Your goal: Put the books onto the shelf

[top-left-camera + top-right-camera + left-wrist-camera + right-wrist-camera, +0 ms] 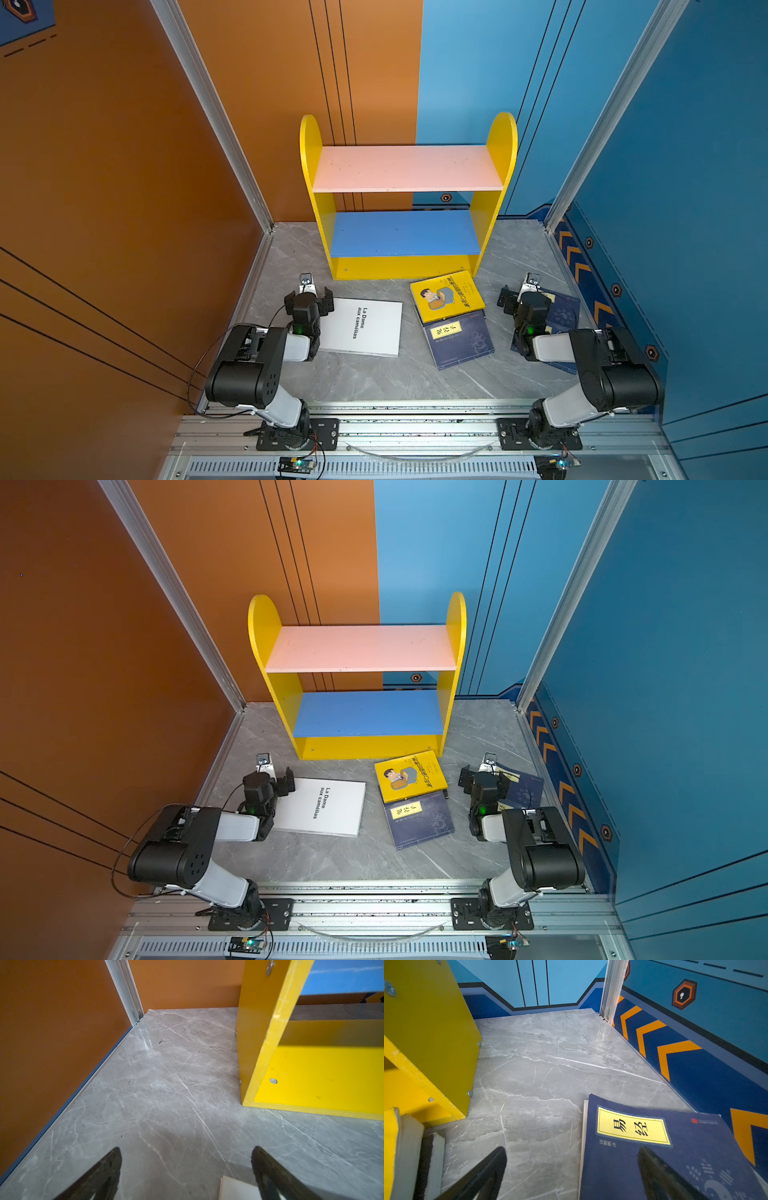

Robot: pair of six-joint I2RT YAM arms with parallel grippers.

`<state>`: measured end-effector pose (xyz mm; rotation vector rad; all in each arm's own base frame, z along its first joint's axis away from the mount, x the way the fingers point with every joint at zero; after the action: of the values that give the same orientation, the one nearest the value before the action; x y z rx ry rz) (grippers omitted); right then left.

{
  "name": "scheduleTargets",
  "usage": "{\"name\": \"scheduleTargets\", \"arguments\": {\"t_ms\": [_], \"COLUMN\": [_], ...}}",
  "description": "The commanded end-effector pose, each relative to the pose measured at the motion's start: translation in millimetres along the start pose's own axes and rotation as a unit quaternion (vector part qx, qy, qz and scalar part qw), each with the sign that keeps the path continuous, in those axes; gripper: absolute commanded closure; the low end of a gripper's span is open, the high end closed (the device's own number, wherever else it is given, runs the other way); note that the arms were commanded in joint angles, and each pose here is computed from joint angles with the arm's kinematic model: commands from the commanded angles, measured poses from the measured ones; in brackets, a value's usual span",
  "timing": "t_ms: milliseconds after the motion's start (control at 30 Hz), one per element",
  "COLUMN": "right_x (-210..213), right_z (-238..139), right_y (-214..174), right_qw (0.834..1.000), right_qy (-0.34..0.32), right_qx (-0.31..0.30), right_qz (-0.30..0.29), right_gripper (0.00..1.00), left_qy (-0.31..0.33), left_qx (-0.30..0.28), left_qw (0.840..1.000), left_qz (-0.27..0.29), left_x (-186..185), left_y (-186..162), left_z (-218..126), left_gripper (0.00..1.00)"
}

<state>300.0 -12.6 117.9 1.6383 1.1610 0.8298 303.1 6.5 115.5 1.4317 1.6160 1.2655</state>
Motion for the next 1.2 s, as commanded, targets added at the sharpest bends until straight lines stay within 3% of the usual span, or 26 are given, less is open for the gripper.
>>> {"name": "scheduleTargets", "arguments": {"t_ms": [0, 400, 600, 833, 933, 1000, 1167], "right_x": [1.7, 6.5, 28.0, 76.6, 101.5, 116.7, 159.9], "right_z": [0.1, -1.3, -13.0, -51.4, -73.4, -86.9, -121.7], "right_y": [6.7, 11.1, 51.3, 104.1, 116.7, 123.7, 135.1], "right_qw": [1.0, 1.0, 0.998, 0.996, 0.992, 0.985, 0.974], "right_qy": [0.003, 0.008, 0.016, 0.082, 0.101, 0.112, 0.142], "right_qx": [-0.013, -0.015, 0.034, 0.017, 0.026, 0.054, 0.073], "right_qz": [0.005, -0.005, -0.059, 0.01, 0.073, 0.118, 0.162], "right_gripper": [0.0, 0.0, 0.0, 0.0, 0.0, 0.0, 0.0], "left_qy": [-0.002, 0.0, 0.02, -0.041, -0.06, -0.082, -0.153], "left_qx": [-0.014, -0.016, -0.008, 0.02, 0.035, 0.04, 0.076], "left_qw": [1.0, 1.0, 1.0, 0.998, 0.994, 0.988, 0.961], "left_qz": [0.003, 0.002, -0.011, -0.048, -0.085, -0.123, -0.216], "left_x": [-2.3, -1.5, 10.7, 13.6, 16.1, 16.5, 9.5], "left_y": [7.5, 8.0, 47.4, 100.4, 120.6, 132.9, 150.0], "left_z": [2.1, 0.9, -19.7, -54.3, -72.1, -85.3, -112.5], "left_gripper": [0.02, 0.02, 0.02, 0.02, 0.02, 0.02, 0.02]}}
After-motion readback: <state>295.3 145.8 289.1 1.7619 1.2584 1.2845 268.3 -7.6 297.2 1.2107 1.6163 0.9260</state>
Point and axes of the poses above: each gripper's point midway between its finger pads, its own z axis out along the fingers, its own x axis along the line the jaws close on, y = z × x, the point moved 9 cm from there along -z, back along the fingers, and after that the axes turned 3 degrees about z, right-handed, at the moved point
